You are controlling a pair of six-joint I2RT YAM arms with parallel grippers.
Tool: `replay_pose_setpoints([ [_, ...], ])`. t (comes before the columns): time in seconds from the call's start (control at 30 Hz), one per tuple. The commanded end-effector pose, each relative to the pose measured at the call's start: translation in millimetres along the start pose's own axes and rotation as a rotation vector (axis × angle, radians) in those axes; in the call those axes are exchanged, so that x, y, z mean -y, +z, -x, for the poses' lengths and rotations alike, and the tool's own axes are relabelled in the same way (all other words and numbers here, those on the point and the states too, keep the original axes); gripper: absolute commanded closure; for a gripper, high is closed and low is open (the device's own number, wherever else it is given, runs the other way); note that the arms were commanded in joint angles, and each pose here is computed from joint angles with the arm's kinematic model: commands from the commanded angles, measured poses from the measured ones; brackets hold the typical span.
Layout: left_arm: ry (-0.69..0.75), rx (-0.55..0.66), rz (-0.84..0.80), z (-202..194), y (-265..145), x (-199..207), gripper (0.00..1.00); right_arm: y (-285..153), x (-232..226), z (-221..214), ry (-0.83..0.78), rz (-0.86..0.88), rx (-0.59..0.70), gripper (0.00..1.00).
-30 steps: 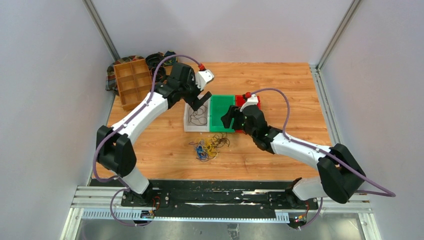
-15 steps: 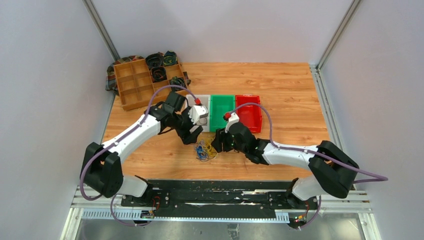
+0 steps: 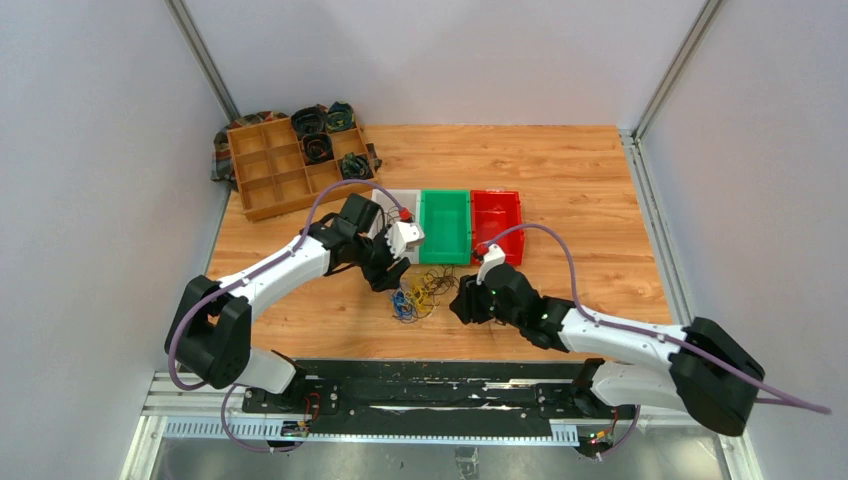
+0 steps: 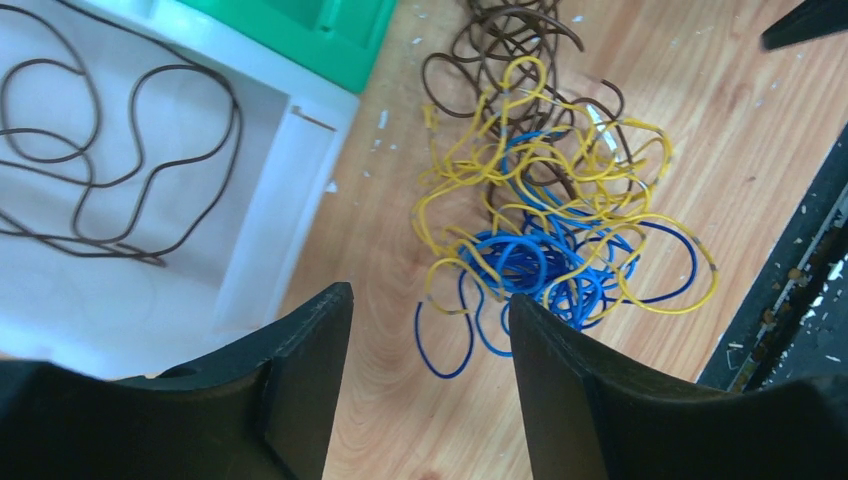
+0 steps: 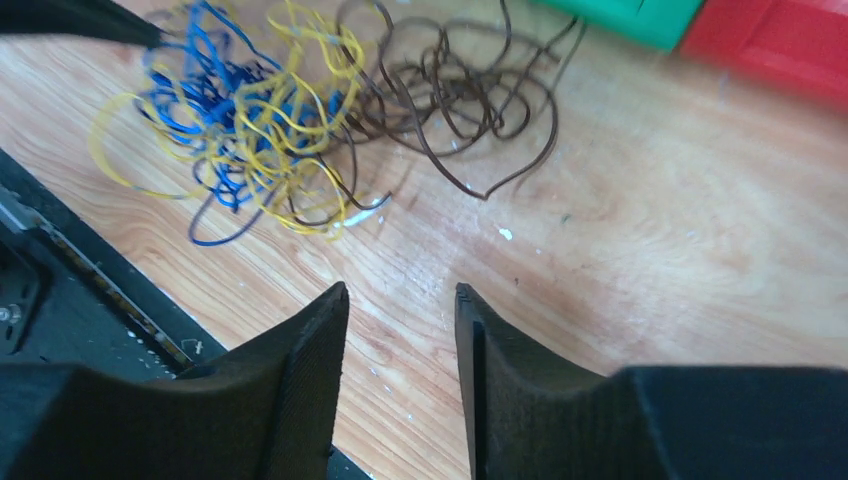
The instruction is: Untangle the cables
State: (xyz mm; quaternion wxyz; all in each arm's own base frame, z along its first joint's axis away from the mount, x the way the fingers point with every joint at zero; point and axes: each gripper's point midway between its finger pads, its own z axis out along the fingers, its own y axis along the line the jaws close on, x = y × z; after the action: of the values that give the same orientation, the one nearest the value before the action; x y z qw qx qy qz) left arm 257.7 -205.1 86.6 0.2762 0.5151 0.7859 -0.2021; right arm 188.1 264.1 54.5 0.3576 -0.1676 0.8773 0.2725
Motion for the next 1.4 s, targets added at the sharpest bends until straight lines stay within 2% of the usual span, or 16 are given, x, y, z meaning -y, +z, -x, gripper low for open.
replay_pose_setpoints([
  [0.0, 0.028, 0.043, -0.057, 3.0, 12.1, 14.8, 0.38, -20.6, 16.5, 28.7, -0.041, -0.091, 0.084, 0.51],
  [0.13, 0.035, 0.013, -0.062, -5.7, 24.3, 18.0, 0.46, -14.2, 21.2, 55.5, -0.068, -0.073, 0.104, 0.44],
  [0.27, 0.080, -0.027, -0.073, -20.3, 28.9, 23.1, 0.56, 4.5, 16.6, 61.6, -0.155, -0.030, 0.067, 0.43],
  [0.4, 0.179, -0.029, -0.156, -30.9, 18.2, 45.1, 0.57, 21.3, 6.1, 62.9, -0.161, 0.025, 0.030, 0.47],
  [0.53, 0.242, -0.029, -0.152, -36.3, 7.4, 50.5, 0.65, 33.7, 8.3, 62.6, -0.136, 0.010, 0.028, 0.63],
  [0.67, 0.267, -0.047, -0.128, -36.7, -3.2, 48.4, 0.67, 27.7, 7.6, 68.6, -0.113, 0.004, 0.064, 0.98],
  [0.7, 0.272, -0.049, -0.119, -34.6, -7.0, 47.1, 0.65, 23.2, 7.3, 70.9, -0.112, 0.002, 0.074, 0.99],
  [0.83, 0.298, -0.056, -0.105, -16.9, -30.6, 45.1, 0.37, -2.6, -3.0, 89.8, -0.119, 0.025, 0.119, 0.99],
  [0.93, 0.323, -0.018, -0.123, 8.0, -55.9, 50.7, 0.21, -26.5, -21.4, 111.3, -0.128, 0.085, 0.166, 1.00],
  [1.13, 0.270, 0.108, -0.111, 66.6, -91.3, 54.3, 0.11, -65.6, -59.7, 148.6, -0.135, 0.228, 0.256, 0.99],
  [1.37, 0.272, 0.222, -0.041, 118.1, -124.2, 46.2, 0.11, -93.6, -103.4, 175.7, -0.161, 0.408, 0.276, 0.99],
])
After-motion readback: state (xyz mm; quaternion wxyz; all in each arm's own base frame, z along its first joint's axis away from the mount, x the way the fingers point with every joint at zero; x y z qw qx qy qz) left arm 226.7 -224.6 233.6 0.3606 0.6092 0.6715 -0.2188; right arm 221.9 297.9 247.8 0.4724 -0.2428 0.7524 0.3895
